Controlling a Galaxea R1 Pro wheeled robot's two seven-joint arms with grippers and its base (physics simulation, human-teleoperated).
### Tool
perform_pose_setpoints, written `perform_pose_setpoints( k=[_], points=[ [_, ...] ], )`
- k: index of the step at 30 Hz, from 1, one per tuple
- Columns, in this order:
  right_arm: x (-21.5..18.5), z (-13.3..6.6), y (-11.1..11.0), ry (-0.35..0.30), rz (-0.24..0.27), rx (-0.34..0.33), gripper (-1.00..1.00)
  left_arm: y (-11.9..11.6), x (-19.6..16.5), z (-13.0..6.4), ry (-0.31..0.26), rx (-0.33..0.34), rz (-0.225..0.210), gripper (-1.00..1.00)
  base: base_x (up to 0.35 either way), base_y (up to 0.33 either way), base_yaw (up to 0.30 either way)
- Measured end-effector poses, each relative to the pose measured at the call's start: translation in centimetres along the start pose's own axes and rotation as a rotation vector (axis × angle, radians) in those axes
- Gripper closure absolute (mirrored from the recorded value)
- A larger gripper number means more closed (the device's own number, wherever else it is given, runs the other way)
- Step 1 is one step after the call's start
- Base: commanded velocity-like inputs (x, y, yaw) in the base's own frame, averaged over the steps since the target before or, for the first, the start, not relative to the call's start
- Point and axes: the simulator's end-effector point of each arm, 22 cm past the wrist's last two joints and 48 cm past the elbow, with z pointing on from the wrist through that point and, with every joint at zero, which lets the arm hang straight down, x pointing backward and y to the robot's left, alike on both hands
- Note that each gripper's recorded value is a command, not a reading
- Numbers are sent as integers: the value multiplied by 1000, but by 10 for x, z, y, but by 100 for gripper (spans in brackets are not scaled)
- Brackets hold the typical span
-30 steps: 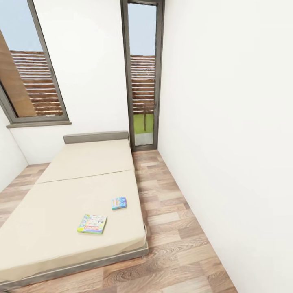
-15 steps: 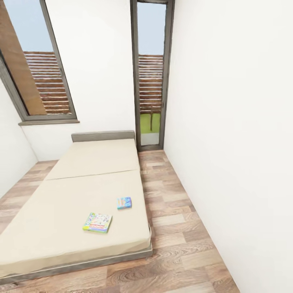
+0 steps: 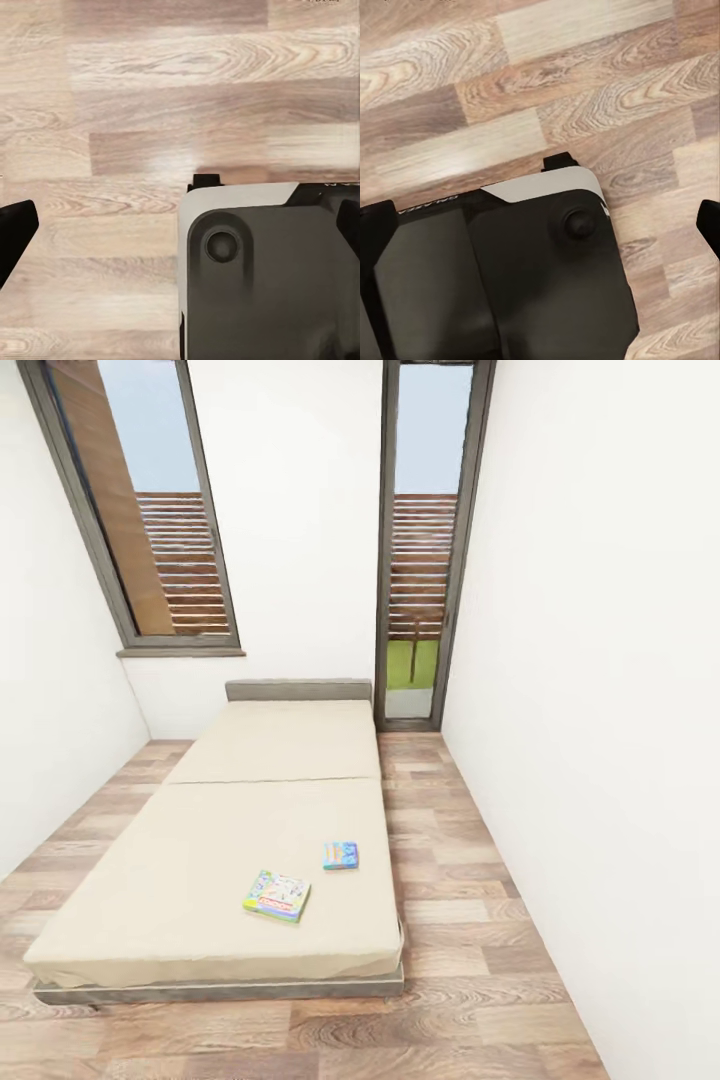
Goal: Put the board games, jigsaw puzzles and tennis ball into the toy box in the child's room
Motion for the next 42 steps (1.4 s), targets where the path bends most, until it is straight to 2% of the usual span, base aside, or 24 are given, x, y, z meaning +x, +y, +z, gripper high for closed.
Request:
perform_pose_setpoints(
  k=[14,36,39,42],
  points=[
    [0,0,0,1,1,2,-100,0,0,0,0,0,0,-100,190,0,61],
    [-1,0,-1,-2,1,1,-100,-3,0,0,2,12,0,-100,12,0,0],
    [-3,0,-1,-7,2,0,-100,-5,-1,0,3,28,-4,-100,0,0,0],
    [-6,1,-3,-14,2,-1,-100,-14,-7,1,49,131,-11,-100,0,0,0]
  ],
)
